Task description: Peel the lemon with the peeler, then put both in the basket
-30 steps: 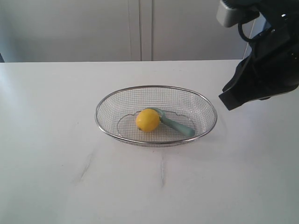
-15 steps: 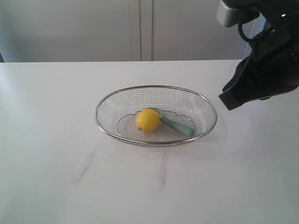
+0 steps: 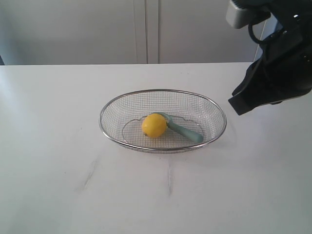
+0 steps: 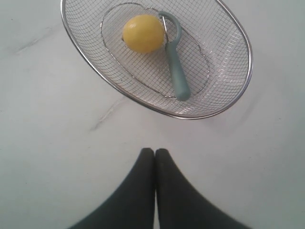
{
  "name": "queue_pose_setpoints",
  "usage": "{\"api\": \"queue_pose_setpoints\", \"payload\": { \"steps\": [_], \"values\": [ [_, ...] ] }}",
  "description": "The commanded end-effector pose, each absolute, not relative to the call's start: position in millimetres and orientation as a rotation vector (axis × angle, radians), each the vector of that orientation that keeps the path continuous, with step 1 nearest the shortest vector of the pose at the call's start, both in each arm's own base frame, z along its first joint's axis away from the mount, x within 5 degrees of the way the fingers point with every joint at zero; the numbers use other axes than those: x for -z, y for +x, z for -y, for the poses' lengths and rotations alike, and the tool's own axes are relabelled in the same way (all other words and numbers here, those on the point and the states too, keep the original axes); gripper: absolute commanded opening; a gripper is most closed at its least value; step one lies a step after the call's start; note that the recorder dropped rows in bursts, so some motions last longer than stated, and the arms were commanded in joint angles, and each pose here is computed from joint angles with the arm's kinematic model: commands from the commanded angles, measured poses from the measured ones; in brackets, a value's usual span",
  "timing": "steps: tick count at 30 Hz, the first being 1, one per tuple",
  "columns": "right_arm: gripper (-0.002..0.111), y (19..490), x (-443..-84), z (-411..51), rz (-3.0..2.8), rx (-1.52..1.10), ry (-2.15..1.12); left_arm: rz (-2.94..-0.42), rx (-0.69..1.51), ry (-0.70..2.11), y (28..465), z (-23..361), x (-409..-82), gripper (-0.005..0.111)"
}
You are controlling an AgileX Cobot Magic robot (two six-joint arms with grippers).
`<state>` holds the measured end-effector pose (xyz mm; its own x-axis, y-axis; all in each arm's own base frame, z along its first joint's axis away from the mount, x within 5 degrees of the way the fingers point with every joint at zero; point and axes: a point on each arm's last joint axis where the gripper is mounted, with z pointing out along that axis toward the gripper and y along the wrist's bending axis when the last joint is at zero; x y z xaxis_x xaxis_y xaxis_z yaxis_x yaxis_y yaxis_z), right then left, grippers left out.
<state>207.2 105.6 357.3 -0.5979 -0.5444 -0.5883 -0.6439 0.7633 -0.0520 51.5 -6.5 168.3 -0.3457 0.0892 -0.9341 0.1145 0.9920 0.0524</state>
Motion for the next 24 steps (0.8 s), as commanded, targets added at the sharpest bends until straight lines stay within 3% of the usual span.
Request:
{"api": "queue_pose_setpoints", "payload": {
  "steps": [1, 17, 24],
  "values": [
    [0.0, 207.3, -360.5, -103.5, -2.343, -0.21, -0.879, -1.926, 0.042, 0.144, 51.3, 7.2, -166.5, 0.0],
    [0.0, 206.9, -360.9, -103.3, -2.353, -0.219, -0.852, -1.925, 0.054, 0.164, 51.1, 8.2, -166.5, 0.0],
    [0.0, 172.1, -393.1, -87.8, -2.203, -0.224, -0.81, -1.925, 0.054, 0.164, 51.1, 8.2, -166.5, 0.0]
  ]
}}
